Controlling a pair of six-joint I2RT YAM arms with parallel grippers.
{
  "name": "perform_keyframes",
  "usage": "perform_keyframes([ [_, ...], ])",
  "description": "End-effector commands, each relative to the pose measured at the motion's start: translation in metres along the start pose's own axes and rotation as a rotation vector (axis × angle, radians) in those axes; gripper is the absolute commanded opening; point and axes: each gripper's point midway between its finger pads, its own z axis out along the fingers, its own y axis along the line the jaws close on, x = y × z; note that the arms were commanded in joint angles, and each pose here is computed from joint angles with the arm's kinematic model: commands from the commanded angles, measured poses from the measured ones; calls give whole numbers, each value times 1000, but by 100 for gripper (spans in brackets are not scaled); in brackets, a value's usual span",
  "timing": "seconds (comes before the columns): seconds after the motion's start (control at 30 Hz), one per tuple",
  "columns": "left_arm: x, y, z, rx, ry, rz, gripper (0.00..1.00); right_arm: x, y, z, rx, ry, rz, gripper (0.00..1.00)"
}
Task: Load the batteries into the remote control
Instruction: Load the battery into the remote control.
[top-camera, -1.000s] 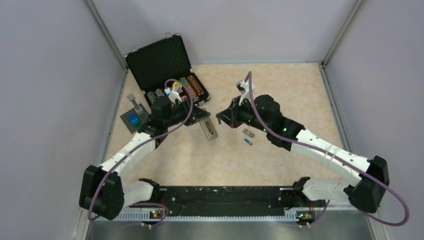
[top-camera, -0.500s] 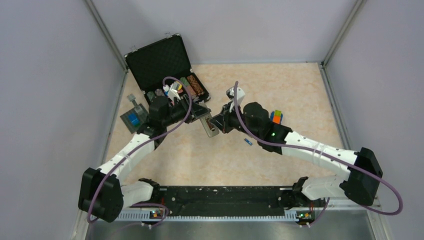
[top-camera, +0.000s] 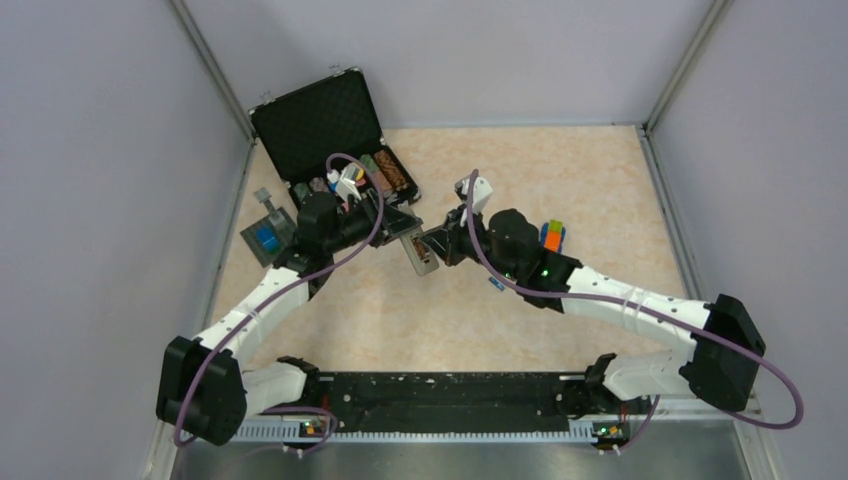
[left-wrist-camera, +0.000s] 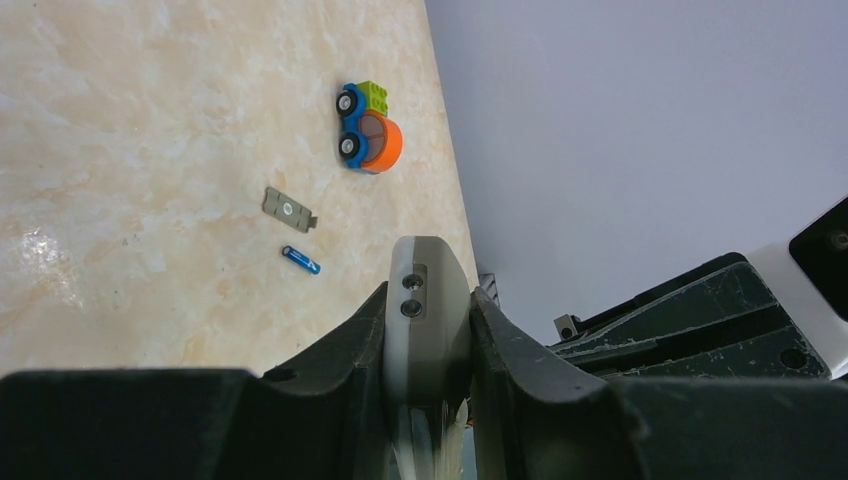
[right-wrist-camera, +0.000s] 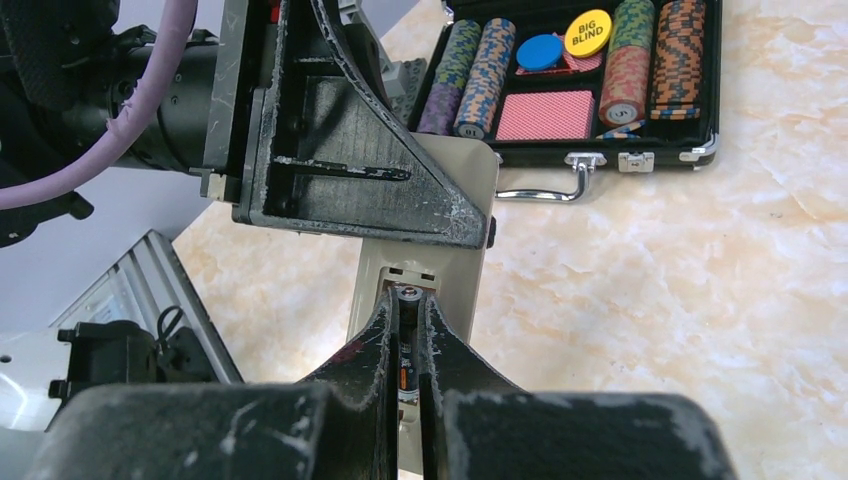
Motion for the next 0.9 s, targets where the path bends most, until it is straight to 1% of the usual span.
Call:
perform_keyframes([
  [0.0,-3,-18,-4,60,-14,28,0,-8,5,3,-14,-53,-4,0],
  [0.3,-4,-16,-2,42,-22,-7,0,3,3,4,-12,-39,-4,0],
  [0.6,-1,-14,-3,32,-14,8,0,14,0,5,11,-19,-28,0],
  [0.87,1,-15,-2,32,-11,-4,0,8,-1,6,21,-59,-43,0],
])
